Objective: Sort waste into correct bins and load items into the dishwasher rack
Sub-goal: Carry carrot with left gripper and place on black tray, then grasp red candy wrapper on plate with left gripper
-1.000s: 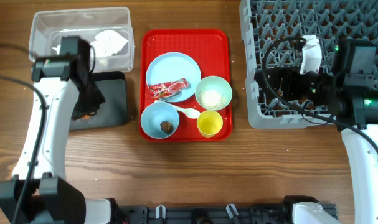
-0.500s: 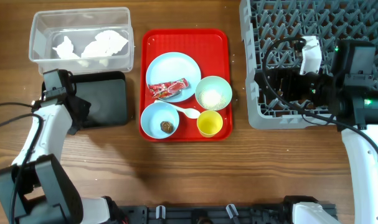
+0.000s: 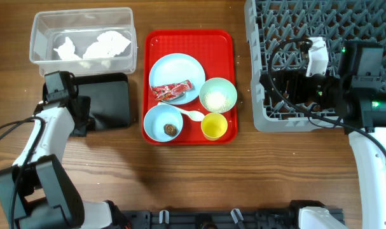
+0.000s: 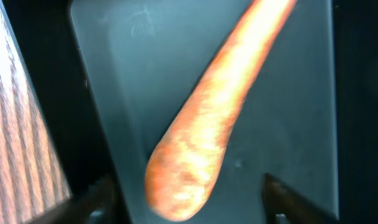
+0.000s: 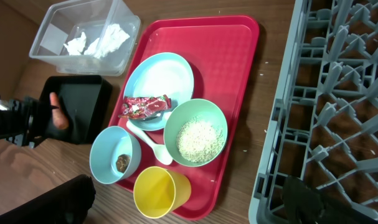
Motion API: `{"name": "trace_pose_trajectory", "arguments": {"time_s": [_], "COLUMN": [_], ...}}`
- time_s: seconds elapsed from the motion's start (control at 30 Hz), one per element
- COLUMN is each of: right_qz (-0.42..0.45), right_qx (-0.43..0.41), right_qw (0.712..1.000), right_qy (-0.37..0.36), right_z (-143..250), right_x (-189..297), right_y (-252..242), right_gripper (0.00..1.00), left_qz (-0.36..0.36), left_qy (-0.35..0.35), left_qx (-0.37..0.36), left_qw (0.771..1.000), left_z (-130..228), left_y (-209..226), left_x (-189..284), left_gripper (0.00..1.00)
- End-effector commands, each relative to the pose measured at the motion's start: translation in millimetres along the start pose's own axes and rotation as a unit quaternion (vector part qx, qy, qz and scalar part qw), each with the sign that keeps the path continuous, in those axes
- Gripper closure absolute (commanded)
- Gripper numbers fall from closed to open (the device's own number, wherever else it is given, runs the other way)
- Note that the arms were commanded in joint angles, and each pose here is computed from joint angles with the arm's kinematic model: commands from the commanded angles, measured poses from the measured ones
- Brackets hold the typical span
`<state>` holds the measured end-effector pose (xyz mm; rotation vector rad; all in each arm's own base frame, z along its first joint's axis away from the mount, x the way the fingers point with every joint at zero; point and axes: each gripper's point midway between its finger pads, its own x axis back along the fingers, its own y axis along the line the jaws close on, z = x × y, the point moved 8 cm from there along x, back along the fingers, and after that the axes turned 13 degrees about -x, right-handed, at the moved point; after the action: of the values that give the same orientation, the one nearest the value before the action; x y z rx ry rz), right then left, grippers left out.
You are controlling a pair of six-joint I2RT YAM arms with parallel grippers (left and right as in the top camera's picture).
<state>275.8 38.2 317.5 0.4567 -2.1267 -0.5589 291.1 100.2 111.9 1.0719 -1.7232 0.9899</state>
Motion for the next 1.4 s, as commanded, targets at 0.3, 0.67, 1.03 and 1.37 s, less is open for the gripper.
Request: {"name": "trace_pose_trajectory", "arguments": {"time_s": [0.3, 0.67, 1.03, 1.37], "right_qz": [0.003, -0.001, 0.003, 0.004], "right_qx": [0.002, -0.001, -0.011, -0.012], "right_qw": [1.000, 1.000, 1.000, 1.000], "right_qy": [-0.007, -0.019, -0.003, -0.002], "right_z": [-5.5, -9.8, -4.1, -3.7], "right_x": [1.6, 1.7, 1.6, 1.6], "right_y": [1.9, 3.1, 1.6, 1.5], "right_gripper": [0.00, 0.00, 0.00, 0.01], "left_qz": [0.359, 0.384, 0.207, 0.153], "left_qy": [-0.082, -0.198, -0.073, 0.062], "left_qx": [-0.241, -0.554, -0.772, -0.844], "left_qw": [0.898, 0.712, 0.597, 0.510], "left_z": [-21.0, 72.7, 166.1, 195.8], "left_y": [-78.3, -140.6, -207.5, -176.4], "left_x": [81.2, 173.9, 98.6, 33.6], "left_gripper": [0.00, 0.01, 0.00, 0.00]}}
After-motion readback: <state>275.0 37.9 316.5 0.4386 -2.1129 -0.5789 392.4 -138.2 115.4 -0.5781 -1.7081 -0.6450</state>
